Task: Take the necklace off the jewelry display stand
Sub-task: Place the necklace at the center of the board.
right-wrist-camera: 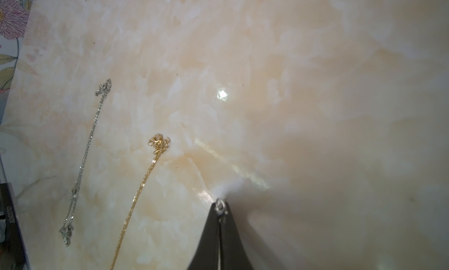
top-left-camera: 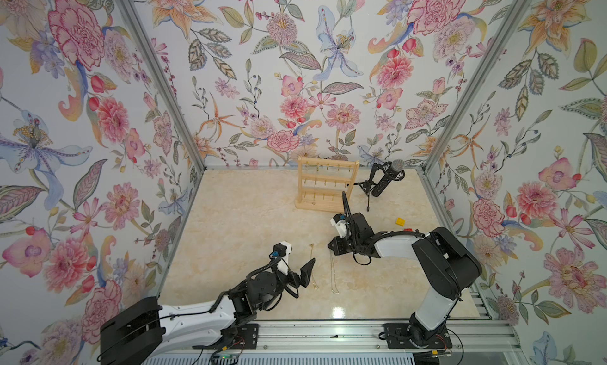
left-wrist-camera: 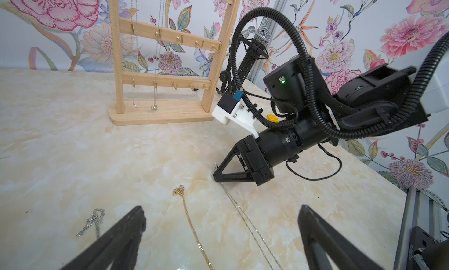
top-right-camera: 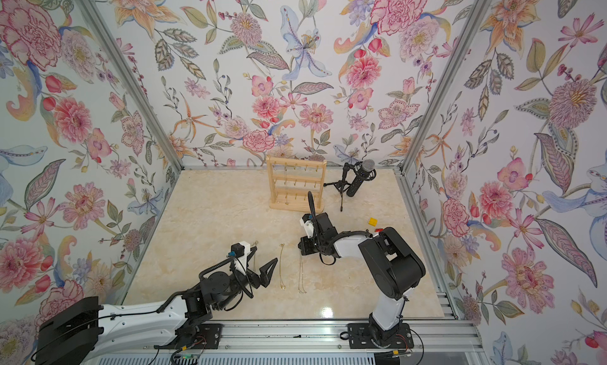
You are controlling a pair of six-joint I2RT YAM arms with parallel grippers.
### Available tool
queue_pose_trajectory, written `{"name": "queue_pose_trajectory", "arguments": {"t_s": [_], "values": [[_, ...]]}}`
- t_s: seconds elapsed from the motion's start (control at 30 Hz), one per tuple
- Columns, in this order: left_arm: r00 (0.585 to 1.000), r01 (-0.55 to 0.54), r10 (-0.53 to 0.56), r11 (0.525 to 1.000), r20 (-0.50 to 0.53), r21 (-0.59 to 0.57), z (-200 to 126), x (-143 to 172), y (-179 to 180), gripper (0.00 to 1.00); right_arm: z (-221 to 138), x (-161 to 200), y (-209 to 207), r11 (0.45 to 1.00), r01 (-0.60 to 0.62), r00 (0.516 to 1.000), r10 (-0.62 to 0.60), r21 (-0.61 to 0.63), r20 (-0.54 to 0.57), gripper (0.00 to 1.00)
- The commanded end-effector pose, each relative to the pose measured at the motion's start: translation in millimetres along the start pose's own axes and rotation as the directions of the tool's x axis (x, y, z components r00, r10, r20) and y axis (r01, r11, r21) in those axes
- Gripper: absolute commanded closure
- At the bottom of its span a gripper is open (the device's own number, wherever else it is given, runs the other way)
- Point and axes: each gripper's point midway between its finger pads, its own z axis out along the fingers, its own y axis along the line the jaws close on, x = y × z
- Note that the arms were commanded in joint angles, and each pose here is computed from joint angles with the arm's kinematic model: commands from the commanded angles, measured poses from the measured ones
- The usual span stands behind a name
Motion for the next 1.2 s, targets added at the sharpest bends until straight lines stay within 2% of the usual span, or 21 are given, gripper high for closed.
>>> {"name": "queue_pose_trajectory", "arguments": {"t_s": [0.0, 0.43, 0.7, 1.17], "values": [[0.999, 0.000, 0.000, 1.000, 0.038, -0.016, 1, -10, 3, 0.01, 5, 11, -14, 0.999, -0.011, 0.999, 0.012, 0.046, -0.034, 0.89], [0.999, 0.002, -0.002, 1.000, 0.039, -0.016, 1, -10, 3, 0.01, 3, 6, -19, 0.997, -0.041, 0.999, 0.042, 0.059, -0.013, 0.85], [0.999, 0.001, -0.001, 1.000, 0.037, -0.016, 2, -9, 3, 0.01, 0, -2, -19, 0.996, -0.076, 0.997, 0.075, 0.042, 0.017, 0.74], [0.999, 0.000, 0.000, 1.000, 0.034, -0.015, 2, -8, 2, 0.01, -10, -10, -7, 0.995, -0.101, 0.992, 0.102, -0.020, 0.070, 0.61]]}}
